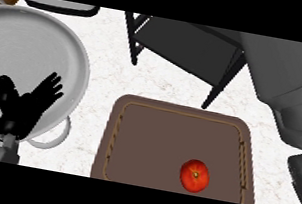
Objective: Pick the bell pepper from the tray and place it in the tiered shelf
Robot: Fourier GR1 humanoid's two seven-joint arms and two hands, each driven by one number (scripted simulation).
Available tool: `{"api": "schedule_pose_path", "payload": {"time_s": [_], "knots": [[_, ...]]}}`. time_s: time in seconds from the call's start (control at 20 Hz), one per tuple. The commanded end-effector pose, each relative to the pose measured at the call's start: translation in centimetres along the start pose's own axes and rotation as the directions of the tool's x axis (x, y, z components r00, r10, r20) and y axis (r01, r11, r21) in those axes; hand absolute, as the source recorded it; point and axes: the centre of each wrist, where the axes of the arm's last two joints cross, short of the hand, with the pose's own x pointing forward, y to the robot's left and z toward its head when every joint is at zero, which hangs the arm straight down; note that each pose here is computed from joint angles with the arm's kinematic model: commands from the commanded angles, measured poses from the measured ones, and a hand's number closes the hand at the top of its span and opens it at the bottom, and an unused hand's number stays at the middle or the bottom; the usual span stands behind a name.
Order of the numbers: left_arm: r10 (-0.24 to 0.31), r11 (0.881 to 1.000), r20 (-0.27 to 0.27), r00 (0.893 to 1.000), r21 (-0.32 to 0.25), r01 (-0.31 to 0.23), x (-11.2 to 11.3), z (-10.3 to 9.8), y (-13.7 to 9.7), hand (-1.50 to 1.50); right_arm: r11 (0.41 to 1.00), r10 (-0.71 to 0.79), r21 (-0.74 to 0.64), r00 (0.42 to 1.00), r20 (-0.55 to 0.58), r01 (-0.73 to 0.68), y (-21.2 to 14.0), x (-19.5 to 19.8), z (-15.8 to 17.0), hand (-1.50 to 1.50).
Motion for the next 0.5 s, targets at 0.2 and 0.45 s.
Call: {"api": "schedule_pose_path", "payload": {"time_s": [0.2,0.45], "knots": [[-0.025,1.000,-0.068,0.997,0.011,0.026,-0.7,0.3,0.2,0.00,0.951,-0.268,-0.166,0.963,-0.026,0.260,-1.8,0.5,-0.7,-1.50],[0.004,1.000,-0.075,0.997,0.025,-0.002,-1.0,-0.3,0.1,0.00,0.921,-0.220,-0.335,0.975,-0.031,0.197,-5.4,0.5,-3.6,-1.50]]}}
